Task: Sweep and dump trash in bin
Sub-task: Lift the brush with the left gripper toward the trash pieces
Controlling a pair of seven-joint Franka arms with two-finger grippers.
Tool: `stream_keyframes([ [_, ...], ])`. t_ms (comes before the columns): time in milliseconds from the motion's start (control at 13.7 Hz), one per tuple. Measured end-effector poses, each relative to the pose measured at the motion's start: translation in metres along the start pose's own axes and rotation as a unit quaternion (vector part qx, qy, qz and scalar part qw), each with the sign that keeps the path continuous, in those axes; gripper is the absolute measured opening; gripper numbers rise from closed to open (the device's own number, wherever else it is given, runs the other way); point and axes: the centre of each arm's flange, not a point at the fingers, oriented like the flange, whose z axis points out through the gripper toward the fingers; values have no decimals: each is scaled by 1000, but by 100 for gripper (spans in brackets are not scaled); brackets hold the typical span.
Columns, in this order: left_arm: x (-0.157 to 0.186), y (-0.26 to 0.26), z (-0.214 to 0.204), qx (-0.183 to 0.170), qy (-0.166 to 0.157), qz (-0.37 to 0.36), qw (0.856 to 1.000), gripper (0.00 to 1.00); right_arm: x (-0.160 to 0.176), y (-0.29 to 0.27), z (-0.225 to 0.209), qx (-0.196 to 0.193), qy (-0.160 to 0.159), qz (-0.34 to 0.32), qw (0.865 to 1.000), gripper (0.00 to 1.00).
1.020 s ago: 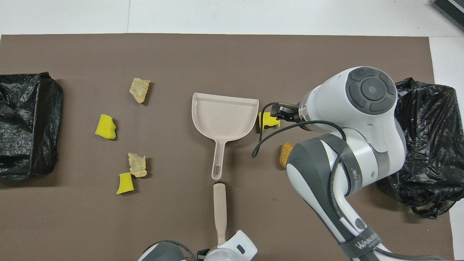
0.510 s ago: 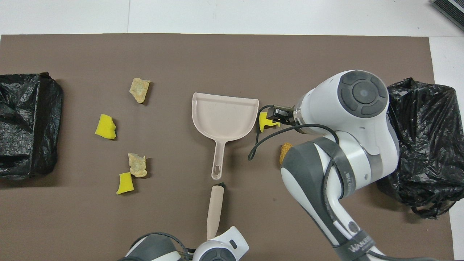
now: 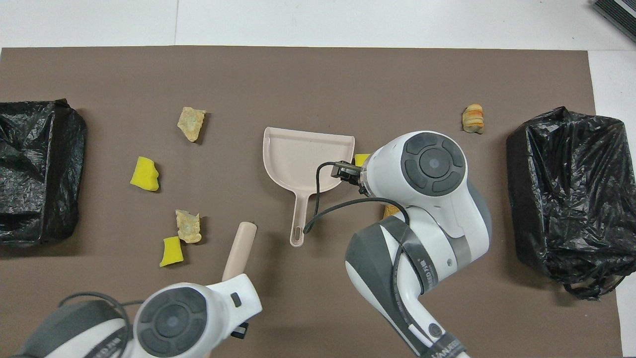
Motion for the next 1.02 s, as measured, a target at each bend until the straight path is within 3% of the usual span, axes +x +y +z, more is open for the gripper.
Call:
stream_keyframes([
  [146,17,-66,0,-2,13,31,999,26,-16,-17,13,3,8,-15,1000,100],
  [437,67,-186,-4,-6,90,91,992,26,-66,-63,53,-40,52,-29,997,100],
  [656,135,-236,-11,49,96,151,983,26,-107,-95,89,-57,84,-39,994,100],
  [801,191,-249,-8,78,114,172,975,26,-115,-103,96,-58,93,-48,993,100],
  [1020,248,-278,-12,98,138,220,961,26,-117,-109,91,-52,98,-52,992,100],
])
